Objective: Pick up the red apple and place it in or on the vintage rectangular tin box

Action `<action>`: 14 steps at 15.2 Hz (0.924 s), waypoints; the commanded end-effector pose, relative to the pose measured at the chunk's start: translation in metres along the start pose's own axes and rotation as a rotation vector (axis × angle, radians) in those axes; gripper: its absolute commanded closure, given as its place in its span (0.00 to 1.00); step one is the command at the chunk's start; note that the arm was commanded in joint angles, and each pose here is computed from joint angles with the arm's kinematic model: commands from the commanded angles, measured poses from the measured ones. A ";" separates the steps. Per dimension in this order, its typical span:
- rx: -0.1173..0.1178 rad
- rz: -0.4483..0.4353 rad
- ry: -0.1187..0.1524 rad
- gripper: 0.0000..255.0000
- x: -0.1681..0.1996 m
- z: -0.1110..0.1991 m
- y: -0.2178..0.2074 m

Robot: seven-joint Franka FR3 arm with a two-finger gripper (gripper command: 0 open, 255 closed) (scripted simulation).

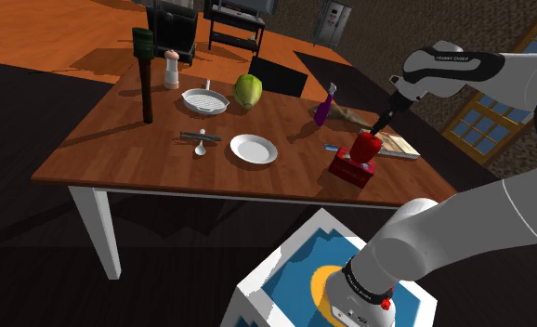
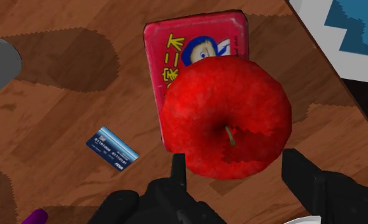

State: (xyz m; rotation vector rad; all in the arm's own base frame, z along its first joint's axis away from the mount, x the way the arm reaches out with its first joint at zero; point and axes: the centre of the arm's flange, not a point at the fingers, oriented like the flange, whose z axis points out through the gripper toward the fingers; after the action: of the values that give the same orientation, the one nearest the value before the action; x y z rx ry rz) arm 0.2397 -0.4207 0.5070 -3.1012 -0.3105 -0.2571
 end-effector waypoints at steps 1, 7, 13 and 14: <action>0.000 0.000 0.000 0.00 0.000 0.000 0.000; 0.000 0.000 0.000 0.00 0.000 -0.040 0.000; 0.000 0.000 0.000 0.00 0.000 -0.050 0.000; 0.000 0.000 0.000 0.00 0.000 -0.050 0.000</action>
State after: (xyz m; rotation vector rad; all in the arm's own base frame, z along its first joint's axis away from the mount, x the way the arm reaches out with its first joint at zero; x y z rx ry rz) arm 0.2316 -0.4222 0.5562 -3.1013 -0.3106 -0.2573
